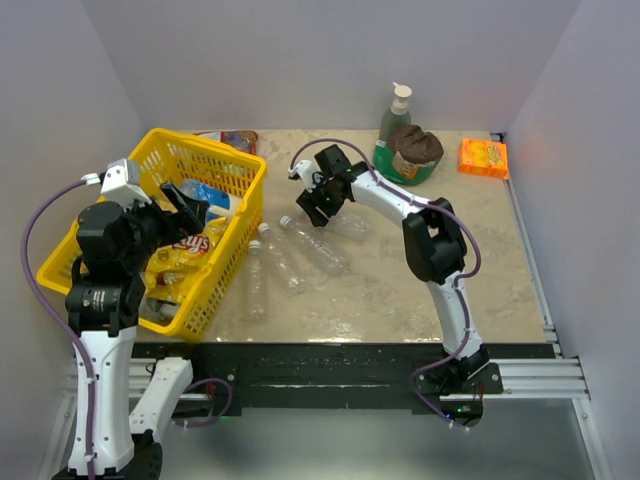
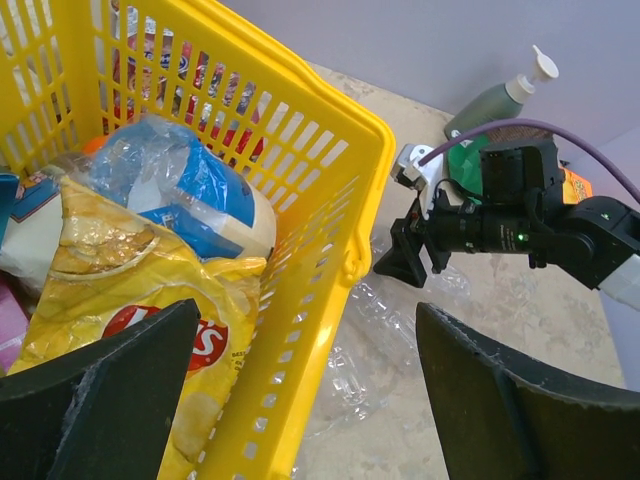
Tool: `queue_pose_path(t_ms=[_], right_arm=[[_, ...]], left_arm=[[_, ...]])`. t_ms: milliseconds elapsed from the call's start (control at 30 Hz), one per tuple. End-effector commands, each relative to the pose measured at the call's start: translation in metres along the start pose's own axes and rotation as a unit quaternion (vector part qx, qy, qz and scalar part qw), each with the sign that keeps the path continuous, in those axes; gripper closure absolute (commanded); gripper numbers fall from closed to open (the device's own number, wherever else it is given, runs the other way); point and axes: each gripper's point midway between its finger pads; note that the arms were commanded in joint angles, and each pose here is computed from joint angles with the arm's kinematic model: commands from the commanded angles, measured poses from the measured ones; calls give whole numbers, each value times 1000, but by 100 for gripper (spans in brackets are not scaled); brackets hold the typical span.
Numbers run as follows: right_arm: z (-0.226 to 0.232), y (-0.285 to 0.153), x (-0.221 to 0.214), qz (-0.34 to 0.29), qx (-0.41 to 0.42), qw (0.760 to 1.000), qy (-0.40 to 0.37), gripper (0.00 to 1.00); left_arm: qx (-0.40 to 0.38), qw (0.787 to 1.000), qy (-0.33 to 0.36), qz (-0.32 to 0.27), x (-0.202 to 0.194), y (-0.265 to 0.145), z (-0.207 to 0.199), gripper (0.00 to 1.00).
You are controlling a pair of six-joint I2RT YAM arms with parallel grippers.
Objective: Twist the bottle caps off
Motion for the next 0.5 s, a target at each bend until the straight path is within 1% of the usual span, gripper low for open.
queue_pose_path(t_ms=[0,67,133,167,233,267,333,367,400,433,467], right_arm=[[-5,-9,23,-33,-12,999,-4,43],[-3,-23,35,-54,-15,998,10,49],[-6,-42,48,-77,-20,996,28,53],[-8,-49,51,-84,-22,995,38,57],[-19,-68,55,-100,-27,992,74,59],[-19,-90,64,-121,-22,989,82,62],[-31,-117,64,-143,-20,982,125,64],[-26,-151,77,-181,-5,975,128,66],[-33,-162,71,-189,-4,971,147,67],[-30,-176,73,-204,5,964,168,69],[-18,-213,86,-246,26,956,160,69]], left_arm=[[-46,998,35,-23,18,-8,-17,6],[-77,996,40,-25,19,-9,-28,8],[-123,991,44,-35,23,-10,-43,10],[-137,989,43,-36,24,-9,-48,11],[-178,982,40,-48,29,-9,-62,13],[-190,980,37,-51,31,-9,-66,14],[-218,973,34,-65,37,-11,-76,14],[-230,969,36,-82,45,-11,-81,15],[-239,967,25,-83,45,-11,-83,15],[-252,964,20,-86,46,-12,-87,15],[-265,958,20,-107,55,-13,-92,15]])
Point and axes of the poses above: each gripper's point midway between its finger pads, its own y axis out along the fingers, its own z axis along the line the jaws close on, x = y × z, and after that the axes turned 11 degrees about y, right-handed
